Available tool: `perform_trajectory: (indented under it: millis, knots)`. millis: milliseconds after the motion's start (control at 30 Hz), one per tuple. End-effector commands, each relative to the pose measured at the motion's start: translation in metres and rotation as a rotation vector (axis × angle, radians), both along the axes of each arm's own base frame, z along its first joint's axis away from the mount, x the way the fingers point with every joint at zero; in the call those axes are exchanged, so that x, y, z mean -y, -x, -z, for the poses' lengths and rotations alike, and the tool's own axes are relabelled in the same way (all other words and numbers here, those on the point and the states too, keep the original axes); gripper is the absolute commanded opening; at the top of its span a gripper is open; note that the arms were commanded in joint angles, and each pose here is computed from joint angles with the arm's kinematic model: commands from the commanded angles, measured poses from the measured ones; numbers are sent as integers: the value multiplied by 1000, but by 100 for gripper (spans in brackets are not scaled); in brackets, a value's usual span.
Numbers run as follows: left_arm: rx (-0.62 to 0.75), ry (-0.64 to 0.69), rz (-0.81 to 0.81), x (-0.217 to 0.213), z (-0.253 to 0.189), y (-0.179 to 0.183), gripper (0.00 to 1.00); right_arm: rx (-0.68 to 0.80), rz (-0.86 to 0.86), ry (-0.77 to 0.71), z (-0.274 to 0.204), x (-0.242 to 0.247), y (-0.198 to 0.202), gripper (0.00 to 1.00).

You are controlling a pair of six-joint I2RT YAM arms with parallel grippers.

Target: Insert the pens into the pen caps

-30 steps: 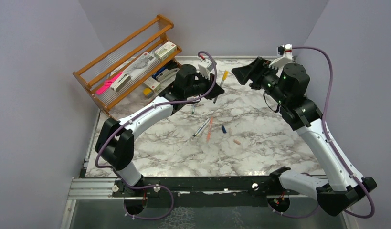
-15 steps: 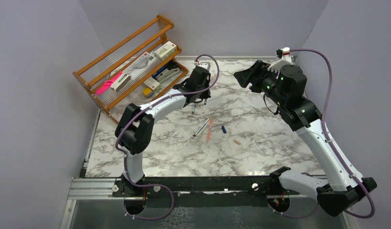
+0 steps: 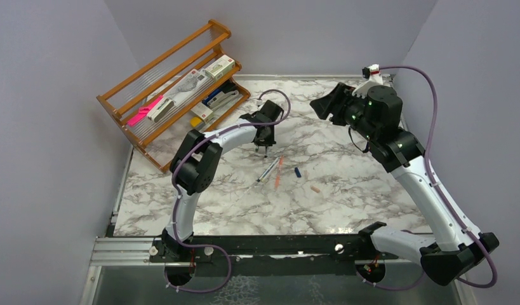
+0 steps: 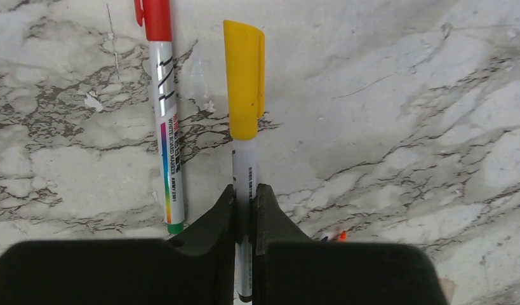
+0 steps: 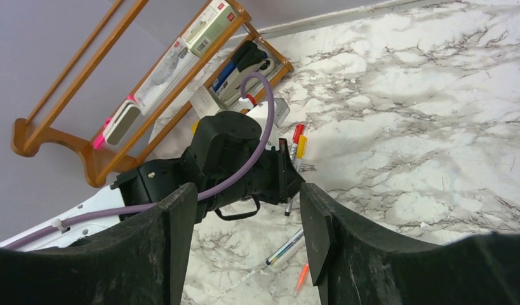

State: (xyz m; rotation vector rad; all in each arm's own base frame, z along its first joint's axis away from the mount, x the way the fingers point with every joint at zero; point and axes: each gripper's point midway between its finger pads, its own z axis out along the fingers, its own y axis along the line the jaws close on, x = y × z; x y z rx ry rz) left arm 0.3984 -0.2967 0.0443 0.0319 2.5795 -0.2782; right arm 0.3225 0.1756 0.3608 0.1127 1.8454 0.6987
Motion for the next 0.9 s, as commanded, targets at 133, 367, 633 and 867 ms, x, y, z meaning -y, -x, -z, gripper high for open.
perform_trajectory:
  millis: [133, 367, 633, 867]
  knots:
    - [-48, -122, -30, -23, 25, 1, 6, -63, -44, 49, 22, -6, -1, 59]
    - [-43, -132, -30, -24, 27, -3, 15, -83, -87, 61, 30, -15, -4, 59]
    - [-29, -118, -14, -21, 18, -4, 31, -136, -58, 125, 50, -7, -7, 59]
    - [88, -69, 6, -15, -35, -12, 32, -169, 27, 221, 64, 18, -4, 58]
